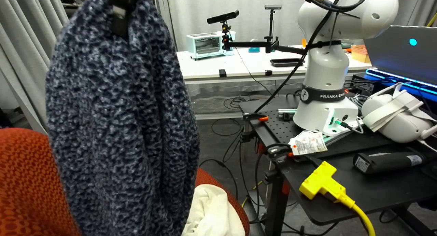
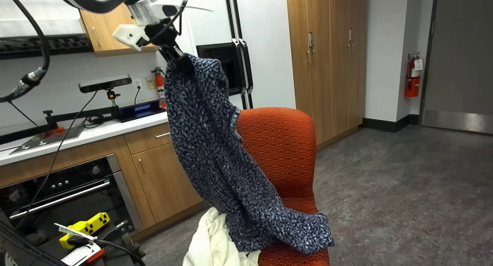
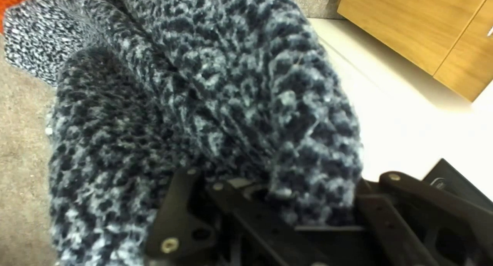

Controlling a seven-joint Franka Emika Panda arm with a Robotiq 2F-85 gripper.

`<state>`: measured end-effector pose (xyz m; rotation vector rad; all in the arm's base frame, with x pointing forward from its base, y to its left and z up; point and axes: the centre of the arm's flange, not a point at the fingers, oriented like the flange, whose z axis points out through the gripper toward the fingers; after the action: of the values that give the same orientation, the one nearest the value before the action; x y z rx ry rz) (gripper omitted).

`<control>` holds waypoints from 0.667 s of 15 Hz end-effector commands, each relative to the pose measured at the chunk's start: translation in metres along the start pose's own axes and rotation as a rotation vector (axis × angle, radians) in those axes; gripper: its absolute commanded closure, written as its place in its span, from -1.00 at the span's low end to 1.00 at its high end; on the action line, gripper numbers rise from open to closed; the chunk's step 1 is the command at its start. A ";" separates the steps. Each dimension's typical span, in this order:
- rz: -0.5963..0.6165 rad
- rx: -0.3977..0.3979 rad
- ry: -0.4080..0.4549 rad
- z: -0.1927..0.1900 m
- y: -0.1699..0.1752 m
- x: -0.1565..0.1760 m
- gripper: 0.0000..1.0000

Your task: Take the fleece from the backrest and put it on the seat of the chair

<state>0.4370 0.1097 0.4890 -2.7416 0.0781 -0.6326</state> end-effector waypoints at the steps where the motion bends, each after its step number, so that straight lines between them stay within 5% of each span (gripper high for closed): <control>1: -0.031 0.050 0.000 0.018 0.044 0.052 1.00; 3: 0.008 0.063 -0.011 0.019 0.063 0.065 1.00; 4: 0.031 0.072 -0.037 0.027 0.086 0.073 0.49; 7: 0.064 0.075 -0.058 0.057 0.164 0.099 0.15; 10: 0.030 0.120 -0.111 0.079 0.193 0.102 -0.30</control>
<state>0.5311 -0.0474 0.4170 -2.6868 0.1365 -0.5207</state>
